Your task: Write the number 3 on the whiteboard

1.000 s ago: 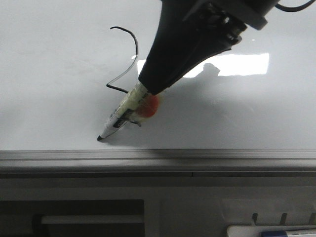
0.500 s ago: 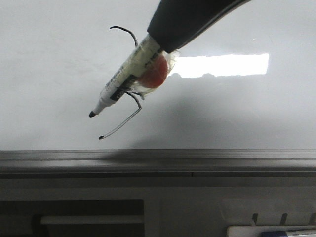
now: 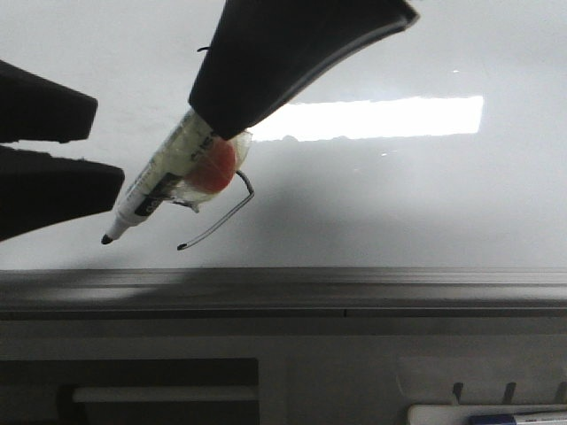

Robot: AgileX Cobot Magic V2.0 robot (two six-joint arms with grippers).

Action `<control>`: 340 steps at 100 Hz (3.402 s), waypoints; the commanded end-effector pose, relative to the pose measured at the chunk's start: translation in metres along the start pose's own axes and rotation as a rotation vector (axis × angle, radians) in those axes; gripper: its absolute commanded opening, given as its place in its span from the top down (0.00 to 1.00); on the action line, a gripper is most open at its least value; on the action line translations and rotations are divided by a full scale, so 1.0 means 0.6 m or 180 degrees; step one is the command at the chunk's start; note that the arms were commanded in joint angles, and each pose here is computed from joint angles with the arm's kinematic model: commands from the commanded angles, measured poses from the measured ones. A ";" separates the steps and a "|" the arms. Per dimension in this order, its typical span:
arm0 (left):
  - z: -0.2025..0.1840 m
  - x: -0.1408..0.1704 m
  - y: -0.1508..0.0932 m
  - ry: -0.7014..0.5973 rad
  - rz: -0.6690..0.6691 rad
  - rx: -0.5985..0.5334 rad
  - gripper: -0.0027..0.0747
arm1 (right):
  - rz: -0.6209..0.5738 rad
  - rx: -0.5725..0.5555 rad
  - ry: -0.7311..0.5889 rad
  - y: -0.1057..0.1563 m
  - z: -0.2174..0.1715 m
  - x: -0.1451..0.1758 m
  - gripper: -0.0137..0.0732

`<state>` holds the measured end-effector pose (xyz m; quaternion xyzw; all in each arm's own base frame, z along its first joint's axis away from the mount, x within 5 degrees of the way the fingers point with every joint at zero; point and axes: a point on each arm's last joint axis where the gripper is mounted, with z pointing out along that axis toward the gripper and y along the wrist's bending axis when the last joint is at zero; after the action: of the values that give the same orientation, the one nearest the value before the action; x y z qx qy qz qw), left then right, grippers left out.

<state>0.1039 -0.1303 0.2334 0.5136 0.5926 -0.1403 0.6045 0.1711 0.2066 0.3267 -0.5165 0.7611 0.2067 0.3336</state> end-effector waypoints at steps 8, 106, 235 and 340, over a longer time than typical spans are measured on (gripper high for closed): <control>0.011 -0.020 0.006 -0.0268 -0.0053 -0.0035 0.56 | 0.0012 0.0109 -0.0385 -0.003 -0.025 -0.034 0.89; 0.024 -0.011 0.002 -0.0177 -0.0070 0.0022 0.99 | 0.0139 -0.0172 -0.0317 0.013 -0.028 -0.038 0.89; 0.030 0.039 0.048 0.0399 -0.3414 -0.1327 0.99 | 0.0063 0.0608 -0.1313 -0.019 -0.061 -0.080 0.15; -0.004 0.010 0.057 0.0040 -0.3288 -0.1235 0.47 | -0.0024 0.0611 -0.1286 -0.014 -0.073 -0.076 0.72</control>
<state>0.1315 -0.1152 0.2259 0.0407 0.8158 -0.2893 0.4991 0.1816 0.2122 0.3642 -0.4508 0.7205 0.2288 0.4747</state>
